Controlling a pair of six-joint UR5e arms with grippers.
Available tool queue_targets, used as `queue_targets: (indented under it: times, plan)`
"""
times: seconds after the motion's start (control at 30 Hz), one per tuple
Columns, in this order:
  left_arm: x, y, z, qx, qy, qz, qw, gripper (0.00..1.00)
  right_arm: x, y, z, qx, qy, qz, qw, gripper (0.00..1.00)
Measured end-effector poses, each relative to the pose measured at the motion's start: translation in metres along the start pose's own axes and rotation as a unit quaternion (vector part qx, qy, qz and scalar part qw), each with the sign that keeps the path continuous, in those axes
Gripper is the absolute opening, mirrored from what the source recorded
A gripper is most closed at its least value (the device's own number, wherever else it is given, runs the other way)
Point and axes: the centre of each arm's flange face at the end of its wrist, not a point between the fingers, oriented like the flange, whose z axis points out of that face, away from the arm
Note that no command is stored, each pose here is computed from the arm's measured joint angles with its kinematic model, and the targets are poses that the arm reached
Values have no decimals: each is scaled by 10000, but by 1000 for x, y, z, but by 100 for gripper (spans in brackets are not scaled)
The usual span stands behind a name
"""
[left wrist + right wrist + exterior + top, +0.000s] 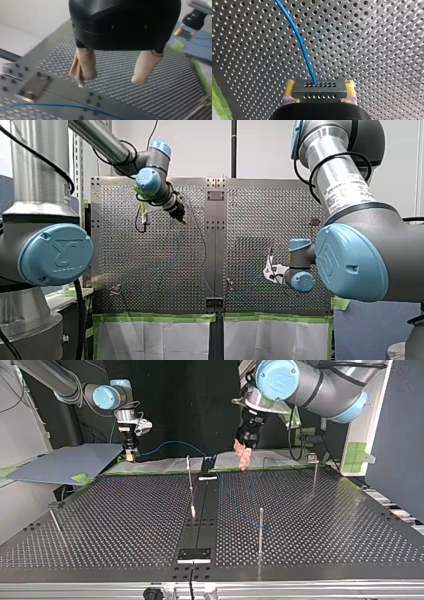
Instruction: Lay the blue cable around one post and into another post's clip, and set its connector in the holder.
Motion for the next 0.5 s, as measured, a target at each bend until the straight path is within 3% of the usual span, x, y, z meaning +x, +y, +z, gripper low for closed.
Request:
queue_targets:
  times: [0.27,0.5]
  plan:
    - [72,-8,1,-140,360,-21,9993,100,0,-1,-2,-24,-70,-97,9999,0]
    - [132,-16,-6,-85,684,83,9976,100,0,0,-1,-69,-33,-63,10000,0]
